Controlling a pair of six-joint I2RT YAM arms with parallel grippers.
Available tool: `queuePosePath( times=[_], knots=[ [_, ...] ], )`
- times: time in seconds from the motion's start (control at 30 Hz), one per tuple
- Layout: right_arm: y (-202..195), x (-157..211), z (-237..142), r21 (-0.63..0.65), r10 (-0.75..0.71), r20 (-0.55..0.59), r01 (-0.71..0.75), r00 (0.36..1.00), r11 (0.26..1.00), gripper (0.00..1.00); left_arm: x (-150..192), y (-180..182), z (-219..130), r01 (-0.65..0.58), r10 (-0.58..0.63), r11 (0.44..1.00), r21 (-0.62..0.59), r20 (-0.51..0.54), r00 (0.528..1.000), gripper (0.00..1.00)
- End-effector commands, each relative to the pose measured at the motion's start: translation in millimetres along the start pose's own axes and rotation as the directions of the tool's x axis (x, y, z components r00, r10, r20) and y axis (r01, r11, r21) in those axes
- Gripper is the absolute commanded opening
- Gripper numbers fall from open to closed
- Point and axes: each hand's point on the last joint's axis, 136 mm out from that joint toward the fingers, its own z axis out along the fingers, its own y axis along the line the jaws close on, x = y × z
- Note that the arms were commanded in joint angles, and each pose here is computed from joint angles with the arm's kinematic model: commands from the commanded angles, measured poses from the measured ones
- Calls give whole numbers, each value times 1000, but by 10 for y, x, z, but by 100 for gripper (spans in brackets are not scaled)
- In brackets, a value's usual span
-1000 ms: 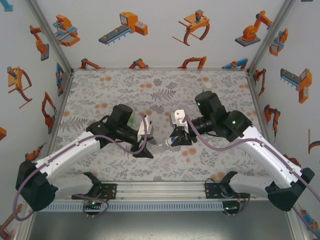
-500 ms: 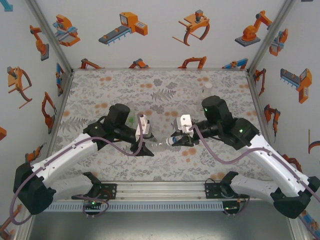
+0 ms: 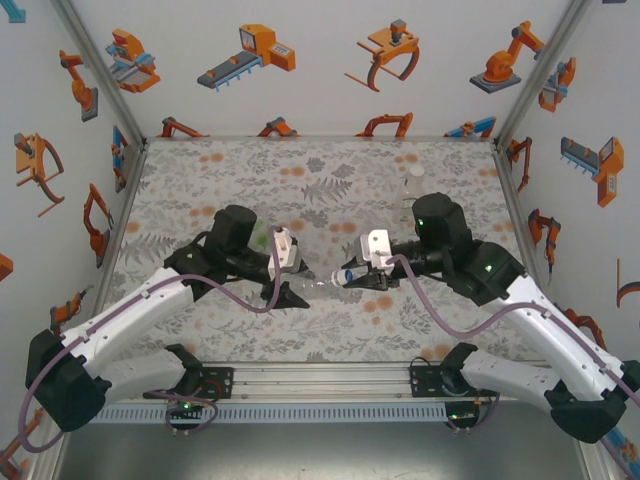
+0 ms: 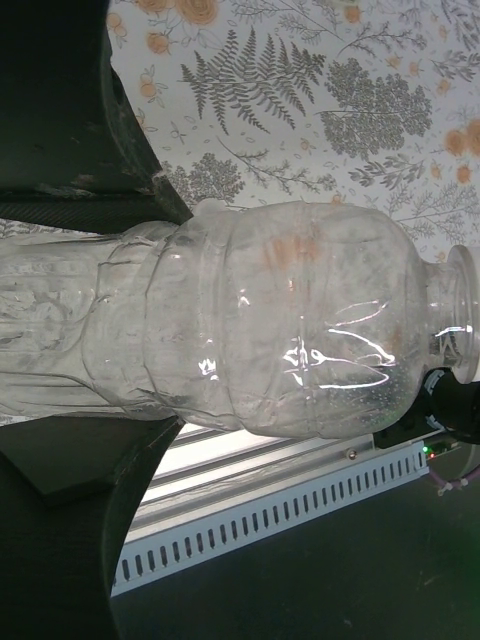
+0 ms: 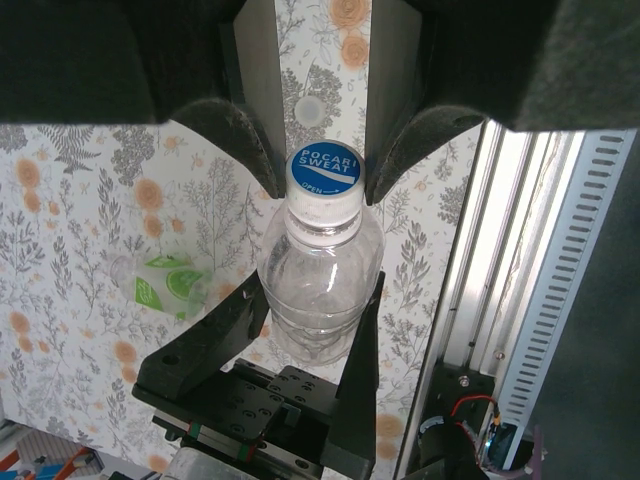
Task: Screw on the bottle caps
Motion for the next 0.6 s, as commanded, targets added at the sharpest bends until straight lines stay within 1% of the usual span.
queuePosePath(
  times=[0.0,0.17,0.27,0.33,0.47,0.57],
  knots=[
    [20,67,119,-46,89,-10,-90,996,995,0,-256,41,-54,-87,89,996,-30,73,993,0],
    [-93,135,214,-21,234,-21,-234,972,972,0,-221,173,-88,-99,105,987,-128,43,994,0],
    [-215,188,269,32,344,-8,-344,939,939,0,-202,242,-119,-108,115,977,-186,31,993,0],
    [-310,210,298,73,419,20,-419,908,905,0,-208,286,-144,-114,123,968,-222,26,992,0],
    [-527,244,324,152,580,115,-591,806,792,0,-191,354,-170,-114,123,956,-270,15,992,0],
    [-652,292,323,185,694,179,-717,697,672,0,-185,389,-186,-116,126,948,-296,12,992,0]
  ],
)
